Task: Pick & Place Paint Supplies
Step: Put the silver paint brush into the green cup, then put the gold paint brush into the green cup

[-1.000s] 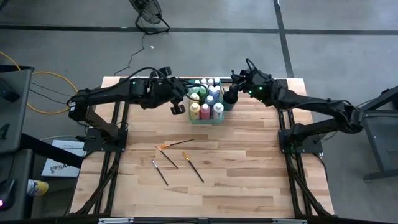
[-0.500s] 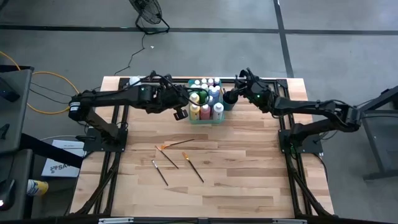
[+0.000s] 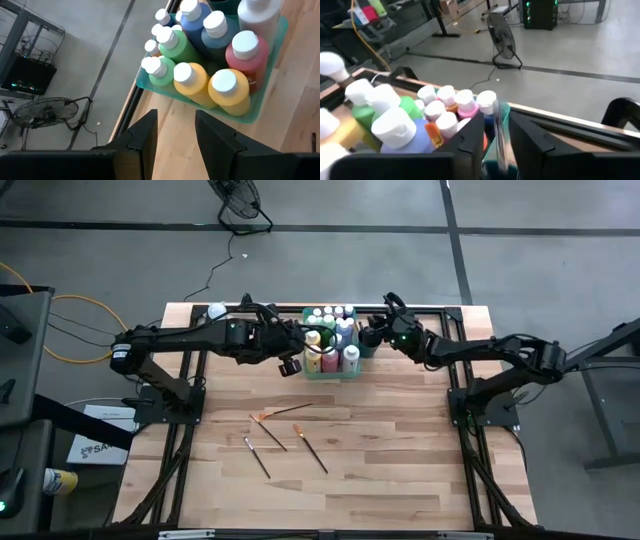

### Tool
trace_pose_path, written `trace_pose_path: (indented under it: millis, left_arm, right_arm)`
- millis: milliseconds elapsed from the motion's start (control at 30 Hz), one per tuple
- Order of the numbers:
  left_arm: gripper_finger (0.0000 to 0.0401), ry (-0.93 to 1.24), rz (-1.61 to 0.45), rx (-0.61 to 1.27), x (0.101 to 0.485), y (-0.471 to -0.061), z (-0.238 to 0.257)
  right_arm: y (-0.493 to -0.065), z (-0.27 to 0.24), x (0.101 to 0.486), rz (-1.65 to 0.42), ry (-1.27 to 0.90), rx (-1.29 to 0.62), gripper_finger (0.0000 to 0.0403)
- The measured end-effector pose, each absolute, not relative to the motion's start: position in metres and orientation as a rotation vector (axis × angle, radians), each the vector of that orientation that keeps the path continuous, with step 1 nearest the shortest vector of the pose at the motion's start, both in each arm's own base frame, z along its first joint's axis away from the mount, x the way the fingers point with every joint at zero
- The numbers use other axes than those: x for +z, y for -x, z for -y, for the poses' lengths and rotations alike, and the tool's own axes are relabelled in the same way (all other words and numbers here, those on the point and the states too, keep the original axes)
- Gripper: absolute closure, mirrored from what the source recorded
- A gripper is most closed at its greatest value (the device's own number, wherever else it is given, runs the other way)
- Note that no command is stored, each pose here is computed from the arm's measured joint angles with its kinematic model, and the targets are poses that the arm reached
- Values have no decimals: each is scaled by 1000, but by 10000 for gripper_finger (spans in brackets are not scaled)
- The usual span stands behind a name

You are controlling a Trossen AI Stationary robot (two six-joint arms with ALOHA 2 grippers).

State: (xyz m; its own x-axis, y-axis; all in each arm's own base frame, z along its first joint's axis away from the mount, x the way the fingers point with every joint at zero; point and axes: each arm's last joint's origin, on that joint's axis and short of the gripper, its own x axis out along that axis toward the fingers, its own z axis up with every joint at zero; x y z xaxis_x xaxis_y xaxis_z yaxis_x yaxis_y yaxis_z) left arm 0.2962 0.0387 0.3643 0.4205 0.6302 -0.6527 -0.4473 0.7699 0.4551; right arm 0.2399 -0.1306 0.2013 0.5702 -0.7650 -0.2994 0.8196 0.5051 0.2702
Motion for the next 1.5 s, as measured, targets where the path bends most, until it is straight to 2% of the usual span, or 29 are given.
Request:
trace_pose_path:
  millis: [233, 400, 600, 833, 1033, 1267, 1500]
  left_arm:
    - [274, -236, -961, 679, 362, -292, -38]
    - [274, -227, -1012, 644, 359, -289, -37]
    - [274, -150, -1083, 559, 347, -286, -34]
    - [274, 5, -1231, 492, 299, -269, -29]
    - [274, 128, -1309, 291, 252, -253, -22]
    - [274, 88, -1417, -1, 208, -233, -15]
    - [274, -1, -1429, -170, 184, -226, -13]
  right_arm:
    - [-236, 128, 208, -148, -419, -914, 231]
    - [-227, 119, 222, -170, -456, -786, 201]
    - [-209, 105, 245, -167, -485, -638, 198]
    - [-184, 92, 271, -88, -467, -586, 198]
    - [-172, 86, 283, -35, -431, -565, 198]
    - [-172, 85, 285, -36, -434, -509, 198]
    - [-172, 84, 284, -44, -437, -495, 198]
